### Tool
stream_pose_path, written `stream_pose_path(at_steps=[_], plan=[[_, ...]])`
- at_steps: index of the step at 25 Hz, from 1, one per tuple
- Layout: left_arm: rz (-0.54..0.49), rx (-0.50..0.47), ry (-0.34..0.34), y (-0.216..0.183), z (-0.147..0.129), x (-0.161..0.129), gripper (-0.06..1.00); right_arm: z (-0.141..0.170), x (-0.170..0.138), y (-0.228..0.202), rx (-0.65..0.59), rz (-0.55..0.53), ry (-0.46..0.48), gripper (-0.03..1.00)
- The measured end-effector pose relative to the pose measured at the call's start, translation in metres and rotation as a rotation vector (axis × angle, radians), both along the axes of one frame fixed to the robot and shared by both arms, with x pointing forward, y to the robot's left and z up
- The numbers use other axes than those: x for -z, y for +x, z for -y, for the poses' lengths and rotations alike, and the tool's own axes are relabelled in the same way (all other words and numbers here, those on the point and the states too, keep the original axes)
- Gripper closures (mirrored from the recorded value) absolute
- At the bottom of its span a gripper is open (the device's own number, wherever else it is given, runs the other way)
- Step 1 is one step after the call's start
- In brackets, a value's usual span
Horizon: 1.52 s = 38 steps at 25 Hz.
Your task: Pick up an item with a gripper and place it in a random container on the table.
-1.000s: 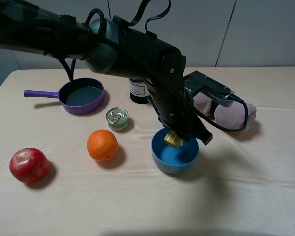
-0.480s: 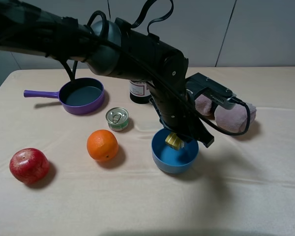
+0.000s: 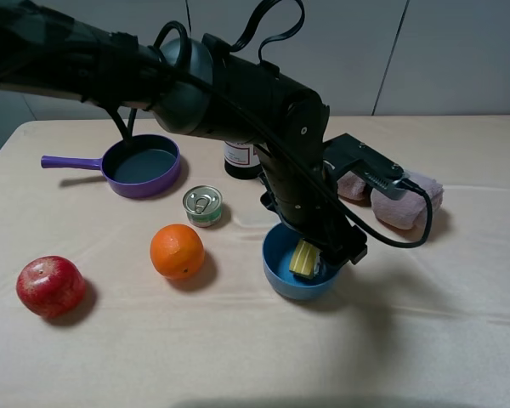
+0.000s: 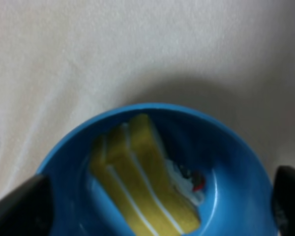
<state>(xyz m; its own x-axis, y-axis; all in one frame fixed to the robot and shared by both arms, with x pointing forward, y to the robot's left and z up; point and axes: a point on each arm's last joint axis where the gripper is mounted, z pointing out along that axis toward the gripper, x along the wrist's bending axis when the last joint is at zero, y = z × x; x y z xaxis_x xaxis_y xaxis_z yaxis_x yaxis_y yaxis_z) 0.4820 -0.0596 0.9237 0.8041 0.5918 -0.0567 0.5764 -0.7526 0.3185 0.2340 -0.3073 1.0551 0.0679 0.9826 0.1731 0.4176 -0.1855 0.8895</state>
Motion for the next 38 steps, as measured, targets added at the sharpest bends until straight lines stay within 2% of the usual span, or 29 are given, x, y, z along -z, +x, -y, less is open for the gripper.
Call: stream_pose_path(at_steps=[5, 25, 31, 38], plan=[[-0.002, -0.001, 0.001, 0.0, 0.0, 0.0, -0.04, 0.0, 0.0, 0.0, 0.0, 0.0, 0.001, 0.27], [-0.003, -0.001, 0.0, -0.001, -0.001, -0.003, -0.05, 0.0, 0.0, 0.0, 0.0, 0.0, 0.001, 0.27], [-0.016, 0.007, 0.013, -0.01, -0.013, -0.043, -0.05, 0.0, 0.0, 0.0, 0.0, 0.0, 0.001, 0.27], [-0.079, 0.02, 0.093, -0.027, -0.037, -0.085, -0.05, 0.0, 0.0, 0.0, 0.0, 0.0, 0.001, 0.27]])
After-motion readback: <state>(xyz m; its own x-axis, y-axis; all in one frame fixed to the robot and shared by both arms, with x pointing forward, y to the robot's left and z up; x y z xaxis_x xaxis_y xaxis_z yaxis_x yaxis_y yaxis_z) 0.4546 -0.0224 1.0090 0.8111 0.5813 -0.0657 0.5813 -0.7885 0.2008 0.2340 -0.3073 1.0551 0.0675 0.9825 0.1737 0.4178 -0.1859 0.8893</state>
